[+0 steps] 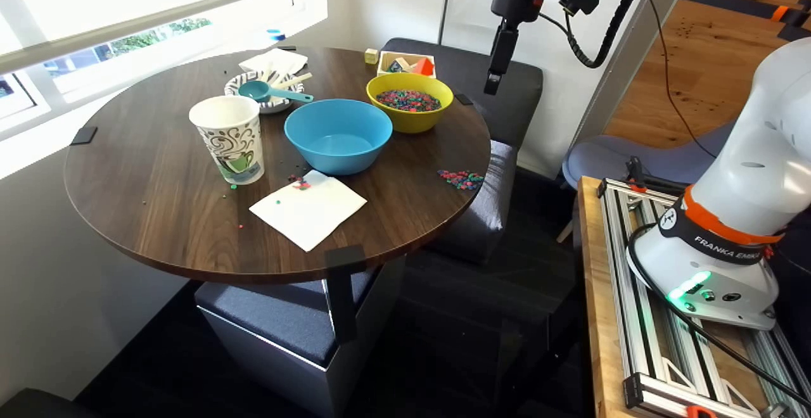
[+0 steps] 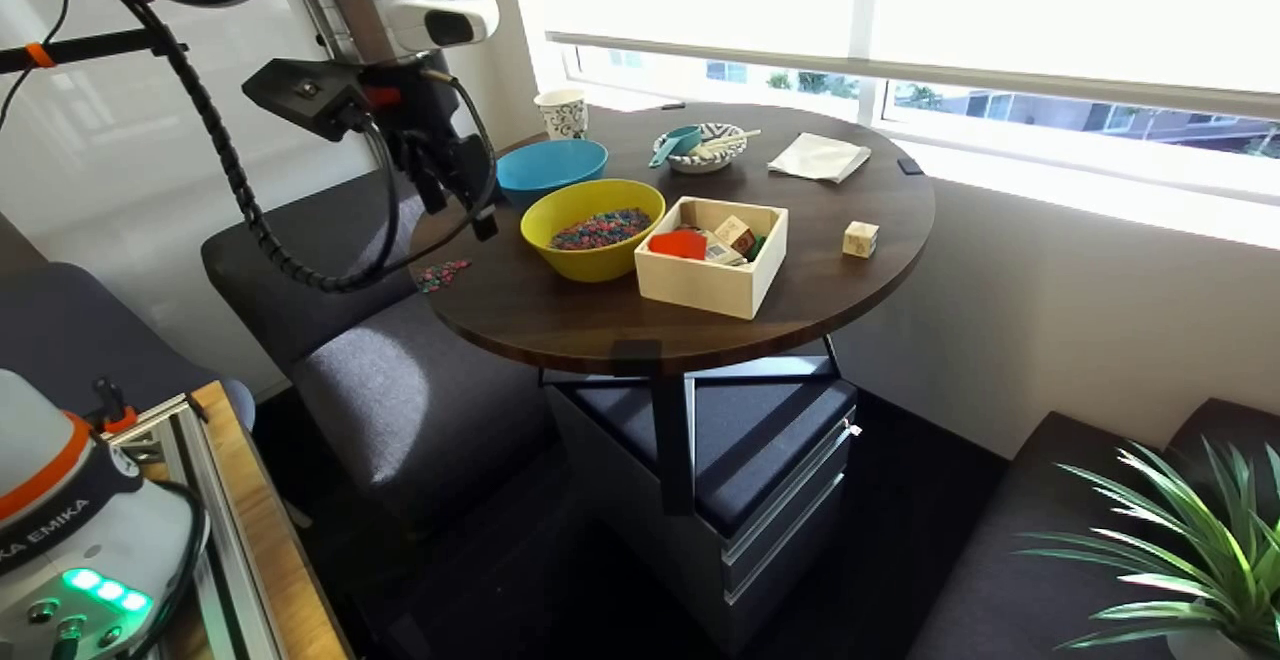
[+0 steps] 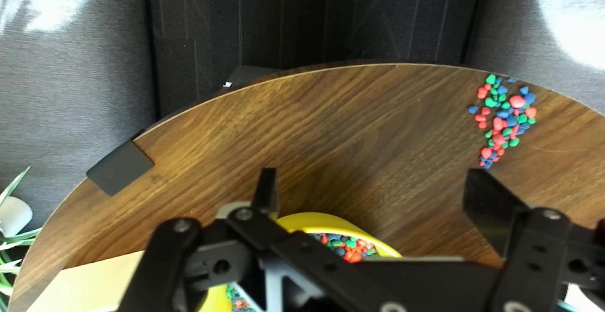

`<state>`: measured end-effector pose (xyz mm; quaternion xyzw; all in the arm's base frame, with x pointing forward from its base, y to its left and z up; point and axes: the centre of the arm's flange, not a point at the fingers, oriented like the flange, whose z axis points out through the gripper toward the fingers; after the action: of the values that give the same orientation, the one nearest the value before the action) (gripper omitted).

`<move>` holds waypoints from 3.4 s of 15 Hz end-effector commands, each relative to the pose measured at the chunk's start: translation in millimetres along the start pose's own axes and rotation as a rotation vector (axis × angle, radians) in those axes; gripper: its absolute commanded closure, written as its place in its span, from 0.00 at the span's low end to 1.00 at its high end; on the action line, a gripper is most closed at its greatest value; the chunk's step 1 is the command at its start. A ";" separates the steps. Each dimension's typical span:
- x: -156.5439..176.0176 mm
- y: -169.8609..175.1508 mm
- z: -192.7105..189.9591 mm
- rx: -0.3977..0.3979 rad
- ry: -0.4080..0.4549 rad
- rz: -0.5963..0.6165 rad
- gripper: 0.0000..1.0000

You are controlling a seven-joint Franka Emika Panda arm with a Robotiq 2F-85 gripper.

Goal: Remove the container from the wooden box and then put it in the blue bowl

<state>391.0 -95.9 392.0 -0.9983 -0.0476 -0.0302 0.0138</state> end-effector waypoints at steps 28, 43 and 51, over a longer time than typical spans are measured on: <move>160.5 -45.8 -31.4 -0.009 0.206 0.219 0.00; 109.5 101.0 10.7 -0.409 0.068 0.877 0.00; 107.9 103.3 11.3 -0.383 0.078 0.895 0.00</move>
<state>508.9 -188.1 384.9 -0.9033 0.3935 -0.0670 -0.1570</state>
